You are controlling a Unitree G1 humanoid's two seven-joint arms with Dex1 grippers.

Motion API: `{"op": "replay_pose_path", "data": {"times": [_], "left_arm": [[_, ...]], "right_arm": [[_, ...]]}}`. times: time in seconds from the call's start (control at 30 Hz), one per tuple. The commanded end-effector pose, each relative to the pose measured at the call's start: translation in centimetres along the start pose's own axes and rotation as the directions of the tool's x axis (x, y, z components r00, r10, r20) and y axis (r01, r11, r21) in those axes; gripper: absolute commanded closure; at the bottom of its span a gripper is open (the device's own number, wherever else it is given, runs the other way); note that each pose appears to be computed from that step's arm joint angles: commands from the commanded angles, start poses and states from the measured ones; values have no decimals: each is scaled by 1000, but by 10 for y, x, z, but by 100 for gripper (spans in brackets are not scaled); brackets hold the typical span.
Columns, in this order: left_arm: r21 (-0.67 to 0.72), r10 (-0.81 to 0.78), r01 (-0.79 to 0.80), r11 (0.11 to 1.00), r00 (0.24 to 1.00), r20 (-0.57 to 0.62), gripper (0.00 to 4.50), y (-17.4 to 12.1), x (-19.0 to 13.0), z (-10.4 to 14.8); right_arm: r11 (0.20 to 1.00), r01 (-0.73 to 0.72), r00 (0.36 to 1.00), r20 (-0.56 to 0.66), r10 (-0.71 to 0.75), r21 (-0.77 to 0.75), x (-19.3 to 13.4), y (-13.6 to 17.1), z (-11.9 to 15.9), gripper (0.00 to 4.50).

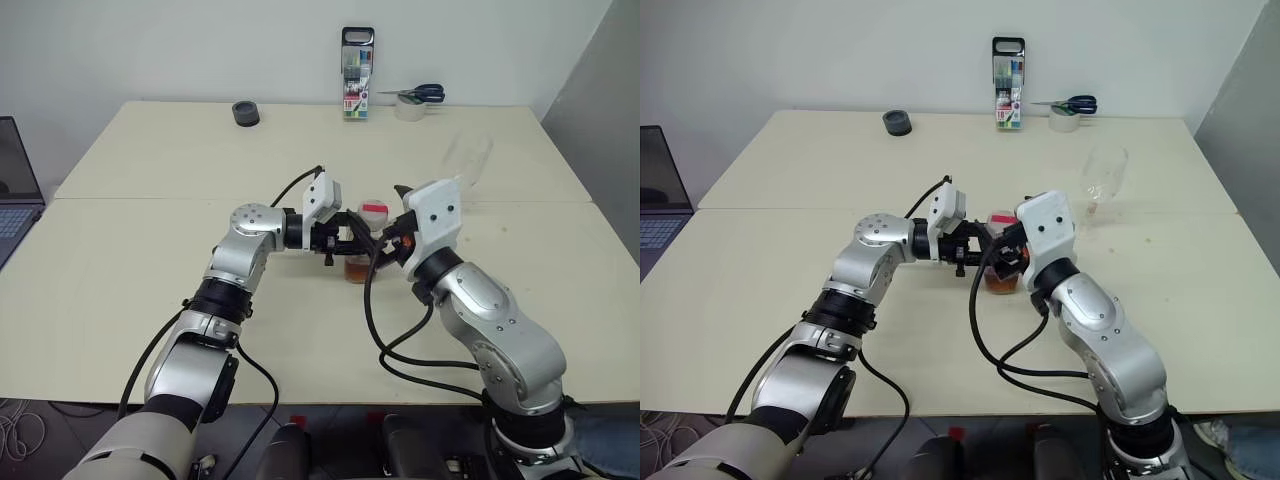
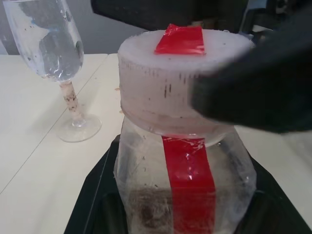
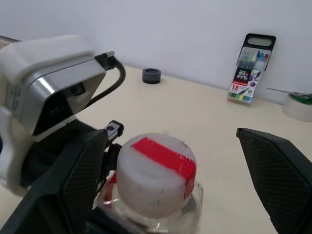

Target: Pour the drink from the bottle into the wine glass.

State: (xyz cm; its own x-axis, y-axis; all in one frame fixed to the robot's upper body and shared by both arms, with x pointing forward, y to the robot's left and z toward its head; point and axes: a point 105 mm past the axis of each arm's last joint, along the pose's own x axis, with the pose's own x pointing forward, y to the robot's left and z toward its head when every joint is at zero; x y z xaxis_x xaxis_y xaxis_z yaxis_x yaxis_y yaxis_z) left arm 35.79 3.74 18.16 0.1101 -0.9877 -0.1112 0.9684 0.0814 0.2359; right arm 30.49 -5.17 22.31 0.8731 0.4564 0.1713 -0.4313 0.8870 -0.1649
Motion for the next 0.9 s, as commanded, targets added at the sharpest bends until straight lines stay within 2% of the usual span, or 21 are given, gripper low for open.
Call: {"op": "replay_pose_path", "data": {"times": [0.03,0.07,0.13,0.37,0.5,0.6,0.67,0.73,0.8,0.9], "left_arm": [[62,5,-7,998,999,36,267,4,1,18],[62,5,-7,998,999,36,267,3,1,18],[61,5,-7,998,999,36,267,3,1,18],[59,5,-7,998,999,35,267,3,1,18],[58,2,-4,998,999,32,268,2,0,18],[62,-10,8,998,1000,28,268,1,1,18],[64,-18,16,998,999,27,268,1,1,19],[70,-24,22,997,999,23,268,2,-1,19],[75,-25,23,997,999,22,268,3,-1,21],[81,-9,7,997,999,30,268,5,-3,23]], "right_arm": [[999,45,997,67,-44,-11,2,-5,14,0],[999,48,997,68,-47,-10,3,-5,14,0],[999,45,997,66,-45,-6,3,-4,13,37],[1000,19,997,70,-19,-2,3,0,12,260],[997,-75,994,86,74,-2,3,8,12,262],[959,-283,955,87,285,-34,-1,15,6,262],[904,-427,902,56,428,-33,-5,10,-1,262],[845,-534,845,-28,534,-12,-3,-12,-11,262],[805,-590,803,-60,593,58,-3,-30,-9,262],[782,-620,779,-65,623,66,-3,-34,-1,262]]}}
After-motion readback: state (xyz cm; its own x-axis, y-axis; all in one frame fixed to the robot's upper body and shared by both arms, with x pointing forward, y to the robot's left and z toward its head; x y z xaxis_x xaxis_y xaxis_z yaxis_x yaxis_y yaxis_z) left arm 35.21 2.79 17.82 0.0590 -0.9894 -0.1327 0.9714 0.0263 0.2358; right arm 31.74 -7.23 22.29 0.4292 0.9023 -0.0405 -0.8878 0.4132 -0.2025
